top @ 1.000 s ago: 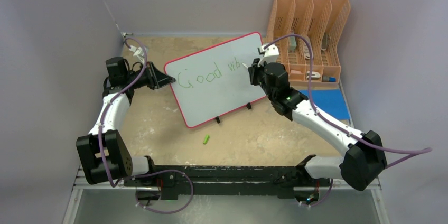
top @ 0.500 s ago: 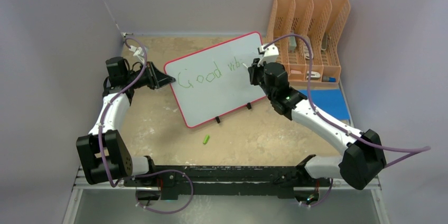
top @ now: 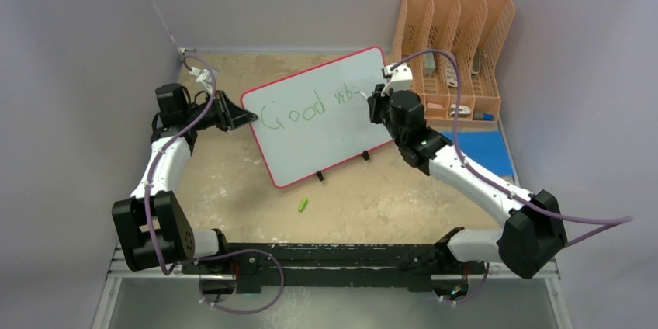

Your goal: Write a sentence on the whiteboard

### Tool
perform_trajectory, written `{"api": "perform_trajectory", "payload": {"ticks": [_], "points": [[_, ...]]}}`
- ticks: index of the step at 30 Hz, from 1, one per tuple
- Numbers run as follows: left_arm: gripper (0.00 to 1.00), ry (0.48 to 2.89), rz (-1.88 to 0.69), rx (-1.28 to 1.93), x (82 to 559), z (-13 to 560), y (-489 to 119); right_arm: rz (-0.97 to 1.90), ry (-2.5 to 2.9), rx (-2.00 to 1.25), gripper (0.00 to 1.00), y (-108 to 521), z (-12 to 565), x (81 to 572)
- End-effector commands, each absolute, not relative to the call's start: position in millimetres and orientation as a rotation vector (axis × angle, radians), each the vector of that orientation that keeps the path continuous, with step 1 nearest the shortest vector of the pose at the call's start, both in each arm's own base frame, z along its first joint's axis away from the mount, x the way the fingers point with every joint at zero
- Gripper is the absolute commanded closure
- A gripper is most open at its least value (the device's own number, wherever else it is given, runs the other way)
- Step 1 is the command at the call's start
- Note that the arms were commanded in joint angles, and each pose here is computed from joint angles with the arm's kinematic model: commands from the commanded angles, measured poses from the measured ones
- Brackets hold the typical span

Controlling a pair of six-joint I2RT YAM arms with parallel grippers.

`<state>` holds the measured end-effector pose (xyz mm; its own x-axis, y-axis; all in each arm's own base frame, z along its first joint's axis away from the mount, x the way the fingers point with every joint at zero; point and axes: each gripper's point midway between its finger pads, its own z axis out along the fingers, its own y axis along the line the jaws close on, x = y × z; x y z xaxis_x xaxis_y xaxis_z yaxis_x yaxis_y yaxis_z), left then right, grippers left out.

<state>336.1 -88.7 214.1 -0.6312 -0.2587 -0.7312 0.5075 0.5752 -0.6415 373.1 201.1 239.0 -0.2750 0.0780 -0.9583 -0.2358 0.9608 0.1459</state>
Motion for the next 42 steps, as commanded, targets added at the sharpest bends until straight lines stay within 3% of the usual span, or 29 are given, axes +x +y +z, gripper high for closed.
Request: {"api": "perform_trajectory", "payload": {"ticks": [1, 42], "points": [[1.00, 1.964, -1.080, 0.212, 339.6, 213.9, -87.8, 0.312, 1.784, -0.088, 1.00, 202.4, 257.6, 383.0], [1.00, 1.964, -1.076, 0.212, 339.4, 213.9, -87.8, 0.384, 1.750, -0.180, 1.00, 222.4, 269.3, 385.8]]}}
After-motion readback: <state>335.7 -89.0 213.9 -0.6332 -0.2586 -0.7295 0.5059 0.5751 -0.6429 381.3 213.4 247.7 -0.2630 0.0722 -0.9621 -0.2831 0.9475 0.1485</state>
